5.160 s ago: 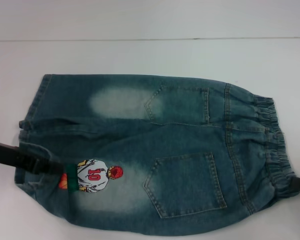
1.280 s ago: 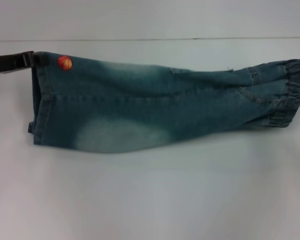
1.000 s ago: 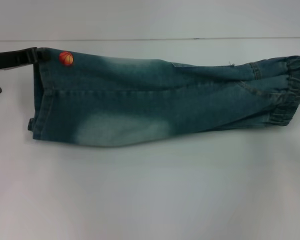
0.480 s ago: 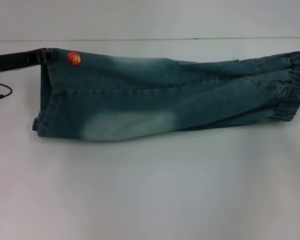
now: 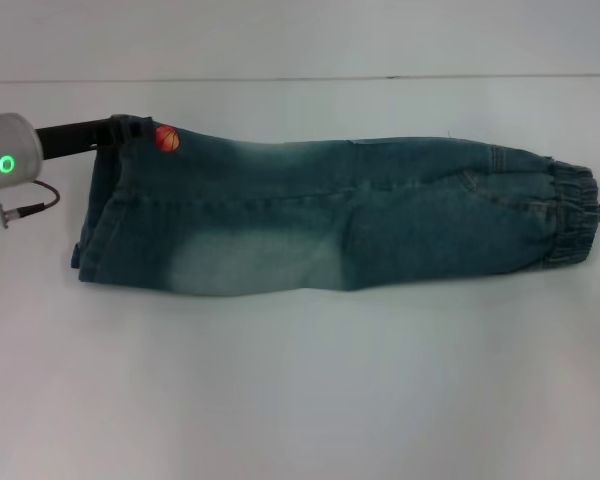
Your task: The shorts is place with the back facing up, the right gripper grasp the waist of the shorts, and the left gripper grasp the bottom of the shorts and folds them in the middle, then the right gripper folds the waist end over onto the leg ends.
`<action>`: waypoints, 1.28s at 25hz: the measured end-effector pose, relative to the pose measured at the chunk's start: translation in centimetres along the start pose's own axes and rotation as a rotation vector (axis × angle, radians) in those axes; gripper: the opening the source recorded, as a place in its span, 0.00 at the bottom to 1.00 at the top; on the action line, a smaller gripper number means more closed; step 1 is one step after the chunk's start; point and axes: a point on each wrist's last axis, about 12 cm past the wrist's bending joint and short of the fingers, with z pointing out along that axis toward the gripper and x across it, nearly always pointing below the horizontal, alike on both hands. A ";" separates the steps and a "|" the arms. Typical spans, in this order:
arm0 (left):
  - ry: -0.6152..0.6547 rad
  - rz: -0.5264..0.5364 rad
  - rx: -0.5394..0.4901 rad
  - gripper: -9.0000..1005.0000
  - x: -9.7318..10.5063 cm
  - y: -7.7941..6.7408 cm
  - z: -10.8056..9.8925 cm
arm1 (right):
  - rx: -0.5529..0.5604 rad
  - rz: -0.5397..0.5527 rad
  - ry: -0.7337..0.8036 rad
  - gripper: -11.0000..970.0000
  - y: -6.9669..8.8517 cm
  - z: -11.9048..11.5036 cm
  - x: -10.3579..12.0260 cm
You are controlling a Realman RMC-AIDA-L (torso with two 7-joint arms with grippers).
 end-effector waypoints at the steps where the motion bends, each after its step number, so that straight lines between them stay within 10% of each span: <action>1: -0.002 0.010 -0.013 0.17 0.0 -0.2 0.3 | 0.002 -0.002 0.001 0.22 0.0 0.1 0.0; 14: -0.059 0.008 -0.064 0.61 -0.6 0.0 0.6 | 0.010 0.006 -0.011 0.77 -0.2 -0.1 0.3; 17: -0.049 0.023 -0.070 0.83 -0.4 -0.2 0.7 | 0.010 0.006 -0.011 0.77 -0.2 -0.1 0.3; 32: 0.001 0.019 -0.084 0.91 0.3 0.8 0.1 | 0.005 0.015 -0.014 0.77 -0.1 0.0 0.5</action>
